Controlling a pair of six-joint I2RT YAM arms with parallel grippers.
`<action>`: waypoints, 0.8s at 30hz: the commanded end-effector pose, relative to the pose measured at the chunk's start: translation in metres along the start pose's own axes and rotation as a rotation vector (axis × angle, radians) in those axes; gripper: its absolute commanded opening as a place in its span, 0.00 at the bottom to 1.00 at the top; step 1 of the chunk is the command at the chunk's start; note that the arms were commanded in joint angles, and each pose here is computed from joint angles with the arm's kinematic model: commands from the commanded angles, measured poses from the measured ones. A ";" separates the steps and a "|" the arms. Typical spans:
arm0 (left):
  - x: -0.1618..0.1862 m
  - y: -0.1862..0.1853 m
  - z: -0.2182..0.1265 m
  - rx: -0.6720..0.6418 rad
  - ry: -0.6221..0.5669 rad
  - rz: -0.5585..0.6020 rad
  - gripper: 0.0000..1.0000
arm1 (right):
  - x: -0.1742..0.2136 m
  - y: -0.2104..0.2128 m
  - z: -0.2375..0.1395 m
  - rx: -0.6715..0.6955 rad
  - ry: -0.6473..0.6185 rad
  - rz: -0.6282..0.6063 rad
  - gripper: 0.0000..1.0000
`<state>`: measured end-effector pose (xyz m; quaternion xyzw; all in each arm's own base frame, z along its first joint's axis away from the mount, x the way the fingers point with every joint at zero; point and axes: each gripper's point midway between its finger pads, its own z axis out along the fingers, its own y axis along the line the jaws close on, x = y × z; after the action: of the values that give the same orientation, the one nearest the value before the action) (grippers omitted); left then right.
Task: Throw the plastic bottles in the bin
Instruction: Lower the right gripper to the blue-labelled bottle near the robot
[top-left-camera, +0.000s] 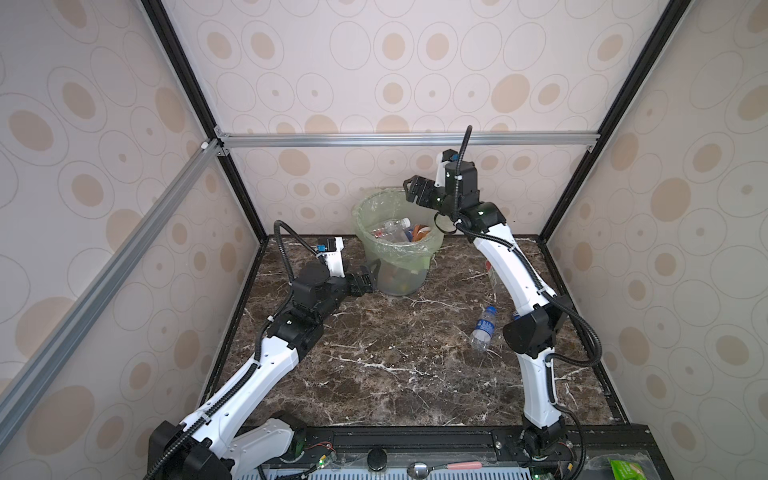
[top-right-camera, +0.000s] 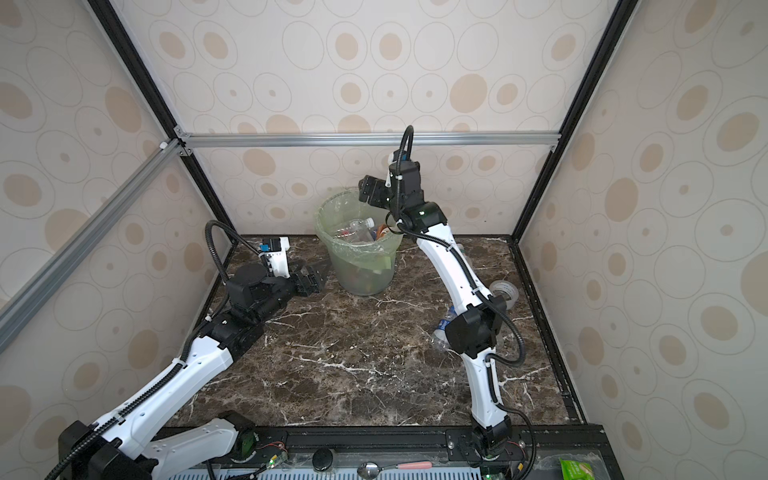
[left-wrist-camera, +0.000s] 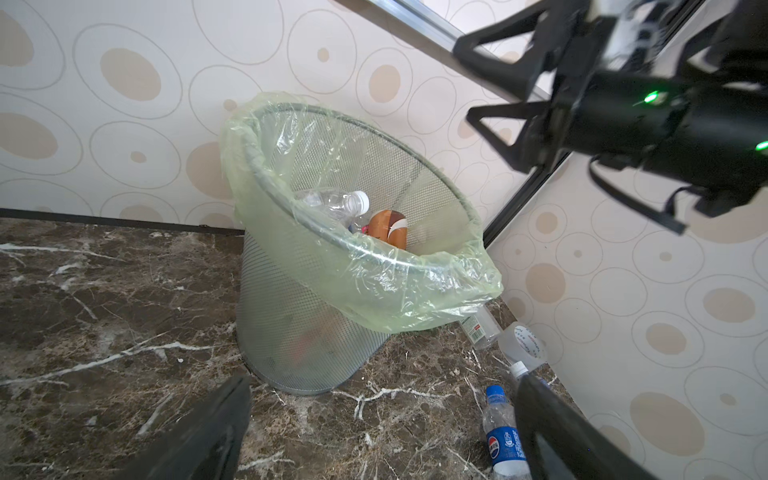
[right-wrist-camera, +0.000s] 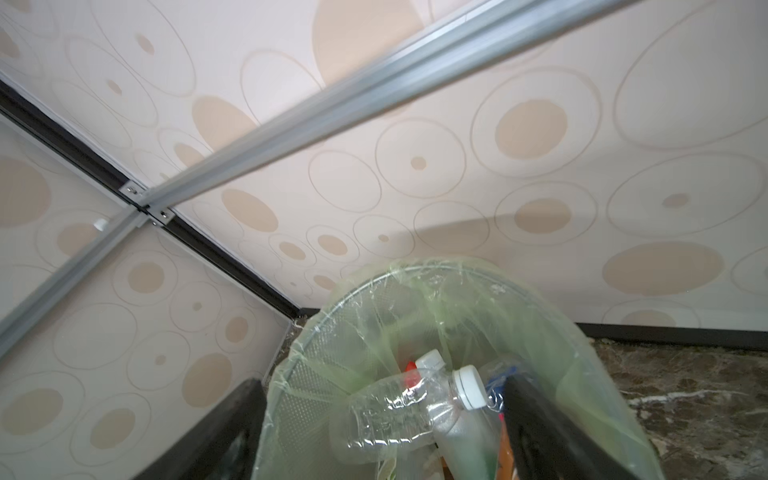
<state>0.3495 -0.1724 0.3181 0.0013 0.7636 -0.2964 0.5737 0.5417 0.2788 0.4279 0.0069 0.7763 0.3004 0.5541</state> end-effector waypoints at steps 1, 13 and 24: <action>-0.006 -0.002 -0.002 0.018 -0.019 -0.029 0.99 | -0.047 0.026 -0.043 -0.048 -0.118 -0.035 0.95; -0.005 -0.017 -0.001 0.054 0.012 0.031 0.99 | -0.039 -0.006 -0.073 0.033 -0.099 -0.076 1.00; 0.034 -0.071 0.030 0.099 0.100 0.163 0.99 | 0.016 -0.113 -0.162 0.259 -0.043 -0.024 1.00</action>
<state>0.3383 -0.2422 0.3021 0.0874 0.7826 -0.3004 0.5382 0.4534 0.1315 0.3820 0.0691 0.8090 0.1966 0.5496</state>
